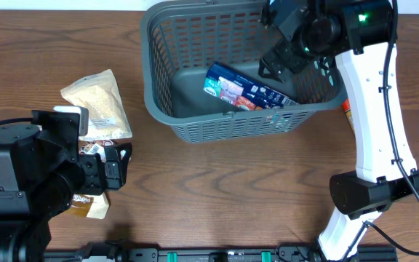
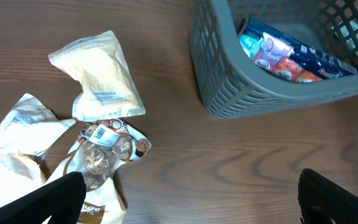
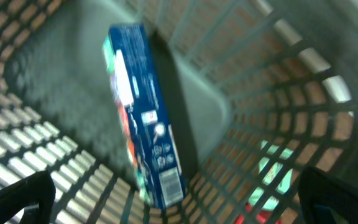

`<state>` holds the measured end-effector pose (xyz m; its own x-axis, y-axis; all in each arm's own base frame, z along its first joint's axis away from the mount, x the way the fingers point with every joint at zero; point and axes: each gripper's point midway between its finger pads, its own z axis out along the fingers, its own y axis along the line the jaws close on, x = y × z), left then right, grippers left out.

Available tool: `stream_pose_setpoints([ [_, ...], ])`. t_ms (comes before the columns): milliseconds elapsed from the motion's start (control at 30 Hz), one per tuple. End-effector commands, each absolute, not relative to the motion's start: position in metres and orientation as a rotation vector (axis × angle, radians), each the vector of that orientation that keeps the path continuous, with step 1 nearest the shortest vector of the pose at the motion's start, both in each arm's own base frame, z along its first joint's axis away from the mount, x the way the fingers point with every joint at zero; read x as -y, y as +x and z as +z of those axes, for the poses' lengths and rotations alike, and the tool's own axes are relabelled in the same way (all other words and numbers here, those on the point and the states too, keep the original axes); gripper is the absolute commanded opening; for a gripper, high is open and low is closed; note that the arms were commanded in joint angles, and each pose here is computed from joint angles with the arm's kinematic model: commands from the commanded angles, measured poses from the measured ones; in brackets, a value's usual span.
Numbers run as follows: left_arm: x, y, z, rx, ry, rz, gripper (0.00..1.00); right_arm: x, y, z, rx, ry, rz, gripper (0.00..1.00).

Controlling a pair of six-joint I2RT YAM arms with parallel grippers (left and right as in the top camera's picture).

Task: Pack container
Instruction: 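Carry the tissue pack over the basket and release it inside, then move the right gripper down onto the orange spaghetti package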

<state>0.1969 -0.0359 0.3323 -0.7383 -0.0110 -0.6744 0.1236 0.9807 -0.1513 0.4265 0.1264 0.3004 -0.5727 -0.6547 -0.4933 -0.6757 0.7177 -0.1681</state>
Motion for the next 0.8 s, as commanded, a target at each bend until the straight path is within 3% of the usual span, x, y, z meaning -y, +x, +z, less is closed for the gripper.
stream_pose_setpoints([
  [0,0.035,0.199,0.335,-2.383,0.096,-0.225,0.99,-0.122,0.44,0.309,-2.414,-0.786,0.079,0.99],
  [300,0.036,0.205,0.329,-2.416,0.093,-0.228,0.99,-0.099,0.478,0.341,-2.353,-0.212,0.241,0.99],
  [467,0.036,0.207,0.326,-2.429,0.093,-0.228,0.99,-0.067,0.484,0.36,-2.298,-0.085,0.229,0.99],
  [767,0.034,0.208,0.326,-2.431,0.093,-0.215,0.99,0.055,0.456,0.361,-2.343,0.255,-0.013,0.99],
])
